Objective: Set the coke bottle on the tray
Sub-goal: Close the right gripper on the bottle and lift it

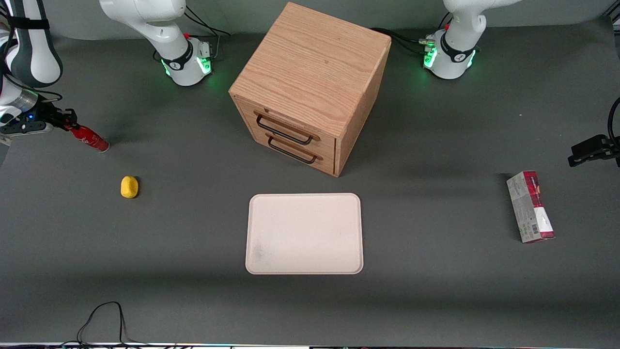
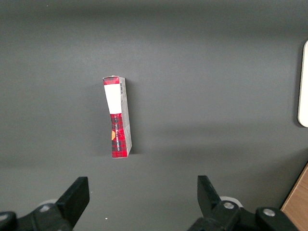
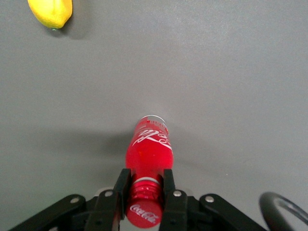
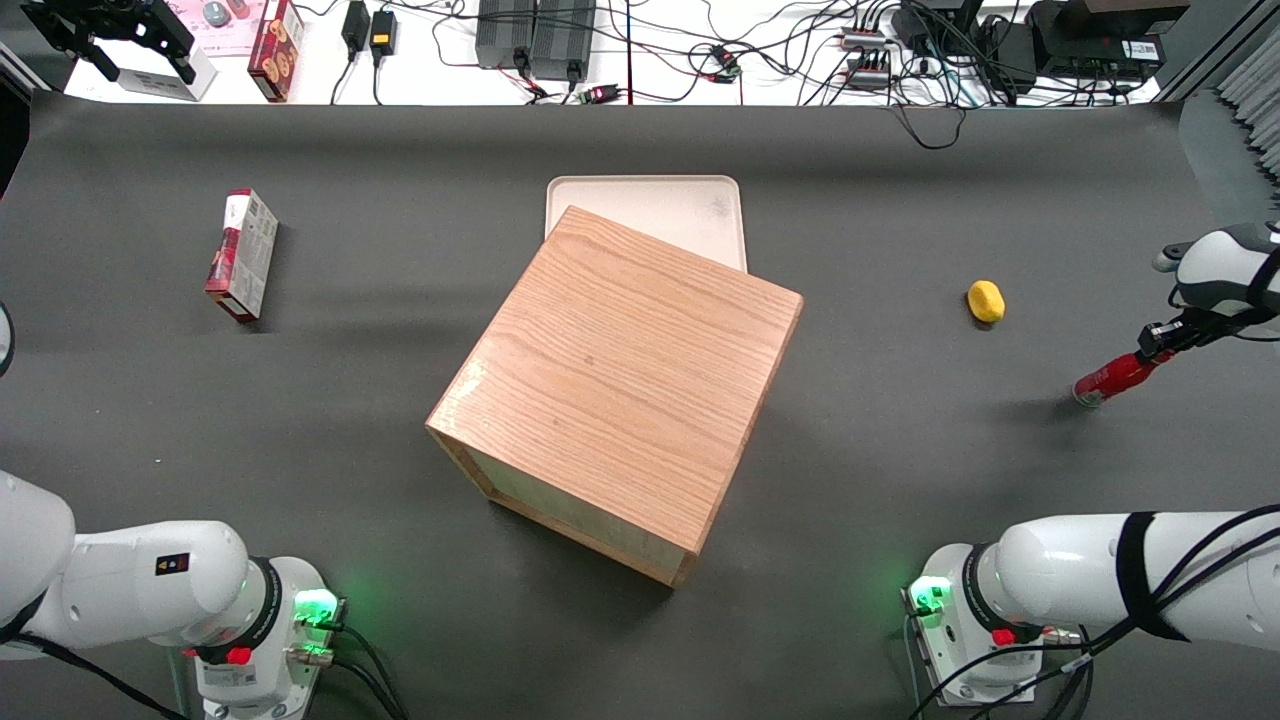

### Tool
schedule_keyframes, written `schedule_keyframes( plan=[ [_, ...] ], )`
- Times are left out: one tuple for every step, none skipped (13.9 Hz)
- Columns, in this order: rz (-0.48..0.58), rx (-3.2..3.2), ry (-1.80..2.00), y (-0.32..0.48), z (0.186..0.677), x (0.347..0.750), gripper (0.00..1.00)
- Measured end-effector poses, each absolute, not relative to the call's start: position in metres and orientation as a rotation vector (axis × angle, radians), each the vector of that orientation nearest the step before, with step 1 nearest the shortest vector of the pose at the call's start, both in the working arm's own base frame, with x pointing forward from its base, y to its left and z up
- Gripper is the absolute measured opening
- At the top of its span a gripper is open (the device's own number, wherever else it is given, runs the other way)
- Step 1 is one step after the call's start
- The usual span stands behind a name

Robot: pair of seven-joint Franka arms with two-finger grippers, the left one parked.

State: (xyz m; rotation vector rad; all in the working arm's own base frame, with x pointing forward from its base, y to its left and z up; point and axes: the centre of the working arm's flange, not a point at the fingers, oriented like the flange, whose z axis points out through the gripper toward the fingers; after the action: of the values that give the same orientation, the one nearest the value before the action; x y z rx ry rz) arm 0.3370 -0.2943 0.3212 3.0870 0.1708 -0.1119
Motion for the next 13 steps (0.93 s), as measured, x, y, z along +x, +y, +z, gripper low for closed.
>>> schedule_keyframes(
  plan=[
    [-0.112,3.087,0.171,-0.294,0.321,0.337,0.31],
    [-0.112,3.087,0.171,-0.294,0.321,0.337,0.31],
    [-0.114,3.087,0.172,-0.294,0.322,0.338,0.31],
    [-0.125,3.089,0.173,-0.295,0.323,0.338,0.31],
    [-0.144,3.092,0.175,-0.295,0.328,0.341,0.31],
    [-0.157,3.095,0.182,-0.296,0.339,0.347,0.31],
    [-0.161,3.100,0.190,-0.294,0.355,0.357,0.31],
    [-0.168,3.105,0.192,-0.293,0.376,0.368,0.31],
    [-0.172,3.104,0.198,-0.294,0.401,0.378,0.31],
    [-0.169,3.099,0.211,-0.294,0.427,0.388,0.31],
    [-0.160,3.092,0.223,-0.293,0.456,0.398,0.31],
    [-0.149,3.085,0.233,-0.291,0.485,0.406,0.31],
    [-0.142,3.079,0.245,-0.287,0.514,0.412,0.31]
  ],
)
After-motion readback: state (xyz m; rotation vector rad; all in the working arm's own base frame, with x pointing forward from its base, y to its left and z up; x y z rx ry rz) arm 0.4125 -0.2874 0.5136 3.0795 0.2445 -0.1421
